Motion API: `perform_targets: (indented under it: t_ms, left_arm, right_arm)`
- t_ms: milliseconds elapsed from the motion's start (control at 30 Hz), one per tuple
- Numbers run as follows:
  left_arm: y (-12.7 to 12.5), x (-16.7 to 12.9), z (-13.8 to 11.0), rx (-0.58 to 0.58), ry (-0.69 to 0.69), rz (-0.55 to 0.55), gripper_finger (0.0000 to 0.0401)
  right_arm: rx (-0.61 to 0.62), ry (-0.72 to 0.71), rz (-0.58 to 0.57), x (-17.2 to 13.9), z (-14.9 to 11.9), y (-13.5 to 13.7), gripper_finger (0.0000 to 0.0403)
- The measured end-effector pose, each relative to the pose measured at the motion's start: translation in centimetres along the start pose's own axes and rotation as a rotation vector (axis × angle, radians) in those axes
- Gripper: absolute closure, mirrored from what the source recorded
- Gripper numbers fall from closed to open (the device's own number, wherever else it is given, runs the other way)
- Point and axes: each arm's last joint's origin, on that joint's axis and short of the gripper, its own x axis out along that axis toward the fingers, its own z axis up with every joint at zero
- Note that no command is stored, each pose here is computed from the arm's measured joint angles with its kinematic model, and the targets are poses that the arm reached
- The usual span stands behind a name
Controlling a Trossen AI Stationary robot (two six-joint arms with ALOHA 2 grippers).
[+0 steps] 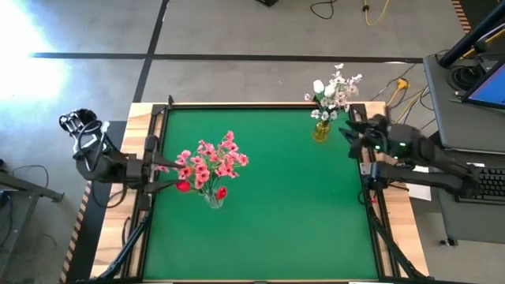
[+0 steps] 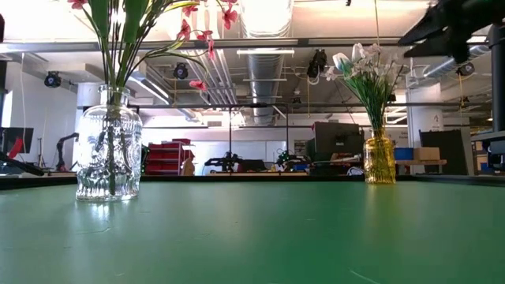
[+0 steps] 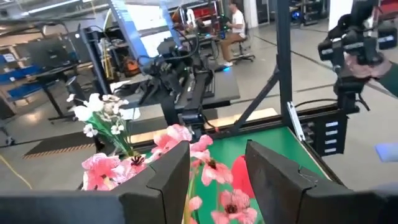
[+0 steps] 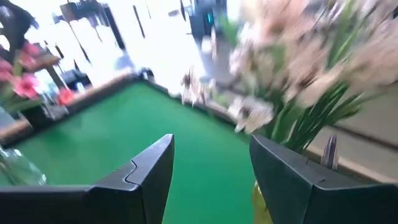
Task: Sort flowers into vase by color
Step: Return to Home Position
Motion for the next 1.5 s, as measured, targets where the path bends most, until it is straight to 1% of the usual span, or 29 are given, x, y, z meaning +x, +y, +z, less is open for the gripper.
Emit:
perform_targets:
  t_ms: [133,267,333,400,500,600,667,733,833,900,1000,1067,1133,1333,1400,1500]
  left_arm:
    - [0.1,-0.5,-0.5,0.004,0.032,-0.021,0.0255]
    - [-0.7,-0.5,-2.1,-0.028,0.094,-0.062,0.0255]
    - [-1.5,-0.6,-2.6,-0.048,0.110,-0.127,0.0255]
    - [-2.2,-0.9,-2.6,-0.051,0.113,-0.196,0.0255]
    - [-2.7,-2.0,-1.3,-0.064,0.078,-0.283,0.0255]
    - [-2.4,-3.3,0.4,-0.090,0.027,-0.359,0.0255]
    - [-2.4,-4.0,0.7,-0.096,0.019,-0.412,0.0255]
    - [-2.8,-4.6,0.4,-0.096,0.052,-0.478,0.0255]
    - [-4.0,-5.0,-1.4,-0.121,0.127,-0.522,0.0255]
    - [-4.9,-5.0,-2.5,-0.155,0.152,-0.529,0.0255]
    - [-6.2,-5.1,-3.6,-0.203,0.148,-0.544,0.0255]
    - [-7.1,-5.3,-4.3,-0.232,0.162,-0.571,0.0255]
    - [-7.9,-5.5,-5.0,-0.263,0.190,-0.576,0.0255]
    - [-9.7,-5.4,-6.9,-0.372,0.240,-0.458,0.0259]
    - [-10.2,-5.2,-8.1,-0.399,0.252,-0.405,0.0267]
    - [-10.6,-4.7,-10.0,-0.405,0.235,-0.334,0.0287]
  right_arm:
    - [-0.026,-0.074,0.054,-1.6,0.1,-0.5,0.0199]
    - [-0.017,-0.120,0.126,-2.8,-0.5,-1.0,0.0199]
    - [-0.006,-0.149,0.160,-3.5,-0.8,-1.3,0.0199]
    - [0.012,-0.177,0.171,-4.0,-1.0,-1.5,0.0199]
    - [0.031,-0.213,0.188,-4.6,-1.0,-1.8,0.0199]
    - [0.040,-0.206,0.187,-4.6,-1.1,-1.8,0.0199]
    - [0.039,-0.204,0.190,-4.3,-0.9,-1.6,0.0199]
    - [0.031,-0.185,0.197,-3.9,-0.9,-1.4,0.0199]
    - [-0.013,-0.164,0.227,-3.5,-1.0,-1.2,0.0199]
    - [-0.029,-0.197,0.276,-3.6,-0.8,-1.0,0.0199]
    - [-0.033,-0.261,0.356,-4.0,-0.4,-0.8,0.0199]
    - [-0.034,-0.285,0.390,-4.3,-0.3,-0.8,0.0199]
    - [-0.032,-0.300,0.398,-4.6,-0.3,-0.9,0.0199]
    - [-0.036,-0.284,0.424,-4.5,-0.4,-0.8,0.0199]
    - [-0.042,-0.277,0.426,-4.4,-0.5,-0.8,0.0199]
    - [-0.067,-0.278,0.421,-4.2,-0.6,-0.8,0.0199]
